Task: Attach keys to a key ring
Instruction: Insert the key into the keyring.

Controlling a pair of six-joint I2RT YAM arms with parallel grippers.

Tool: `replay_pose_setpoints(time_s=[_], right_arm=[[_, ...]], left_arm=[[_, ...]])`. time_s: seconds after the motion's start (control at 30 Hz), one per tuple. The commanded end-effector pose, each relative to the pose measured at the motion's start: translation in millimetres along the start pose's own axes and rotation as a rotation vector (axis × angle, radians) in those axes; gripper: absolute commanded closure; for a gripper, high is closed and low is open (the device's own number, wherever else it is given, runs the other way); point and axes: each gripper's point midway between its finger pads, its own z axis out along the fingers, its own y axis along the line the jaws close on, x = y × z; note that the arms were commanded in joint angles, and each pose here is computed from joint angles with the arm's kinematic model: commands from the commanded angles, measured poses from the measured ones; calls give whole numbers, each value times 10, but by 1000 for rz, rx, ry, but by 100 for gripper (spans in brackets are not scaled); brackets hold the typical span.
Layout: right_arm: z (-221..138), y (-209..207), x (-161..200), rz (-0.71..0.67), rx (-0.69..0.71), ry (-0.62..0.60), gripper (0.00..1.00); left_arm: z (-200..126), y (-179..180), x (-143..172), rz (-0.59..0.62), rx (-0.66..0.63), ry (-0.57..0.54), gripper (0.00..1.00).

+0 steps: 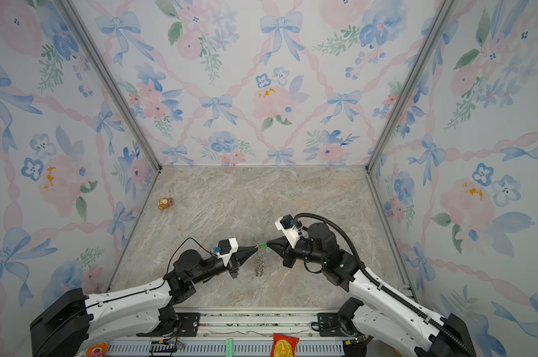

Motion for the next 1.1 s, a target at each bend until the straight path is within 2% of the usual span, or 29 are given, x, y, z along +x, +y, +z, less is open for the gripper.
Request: replay_pose_setpoints(time_s=[0.0,0.53,1.07], right_arm=[[-38,117,-163,49,-77,-74,100],[-19,327,-341,87,-142,-121,100],[-1,405,-395,115,-177,-137,100]], left_arm=[[-36,1,-294,-4,2,-126,100],[-32,47,-408,48,-29,-230,100],[-10,23,-327,91,-17,-226,100]])
